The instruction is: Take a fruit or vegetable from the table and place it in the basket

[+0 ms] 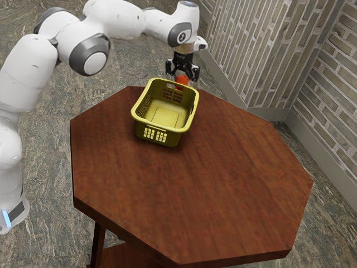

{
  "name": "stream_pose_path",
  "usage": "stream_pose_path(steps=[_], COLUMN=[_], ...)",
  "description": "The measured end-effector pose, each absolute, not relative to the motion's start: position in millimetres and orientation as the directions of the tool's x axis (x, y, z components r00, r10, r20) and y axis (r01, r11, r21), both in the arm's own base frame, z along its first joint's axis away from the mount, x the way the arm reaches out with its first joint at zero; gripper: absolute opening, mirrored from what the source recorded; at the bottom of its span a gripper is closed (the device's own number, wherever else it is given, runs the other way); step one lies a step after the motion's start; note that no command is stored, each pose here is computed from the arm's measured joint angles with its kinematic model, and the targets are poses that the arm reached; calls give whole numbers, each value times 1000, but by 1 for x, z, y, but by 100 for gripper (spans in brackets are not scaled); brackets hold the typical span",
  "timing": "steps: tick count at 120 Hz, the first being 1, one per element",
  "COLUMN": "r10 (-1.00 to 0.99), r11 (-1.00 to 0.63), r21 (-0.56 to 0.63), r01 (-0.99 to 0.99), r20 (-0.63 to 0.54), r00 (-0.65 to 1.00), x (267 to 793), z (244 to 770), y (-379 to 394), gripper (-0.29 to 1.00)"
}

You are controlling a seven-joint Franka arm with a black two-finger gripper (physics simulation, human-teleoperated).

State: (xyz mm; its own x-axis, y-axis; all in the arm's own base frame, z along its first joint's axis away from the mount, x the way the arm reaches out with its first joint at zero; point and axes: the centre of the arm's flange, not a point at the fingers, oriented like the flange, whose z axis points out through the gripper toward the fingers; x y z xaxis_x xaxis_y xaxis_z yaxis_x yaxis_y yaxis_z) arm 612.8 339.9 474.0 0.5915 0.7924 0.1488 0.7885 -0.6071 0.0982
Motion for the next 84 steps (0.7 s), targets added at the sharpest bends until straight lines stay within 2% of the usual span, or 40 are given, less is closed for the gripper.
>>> stream_pose_path(steps=[53,84], r10=[771,747], r11=[-636,-663], r21=[133,118], r01=[760,739], r20=[158,43], r00=[617,664], x=[579,566], z=[587,600], y=[306,270], gripper=[22,22])
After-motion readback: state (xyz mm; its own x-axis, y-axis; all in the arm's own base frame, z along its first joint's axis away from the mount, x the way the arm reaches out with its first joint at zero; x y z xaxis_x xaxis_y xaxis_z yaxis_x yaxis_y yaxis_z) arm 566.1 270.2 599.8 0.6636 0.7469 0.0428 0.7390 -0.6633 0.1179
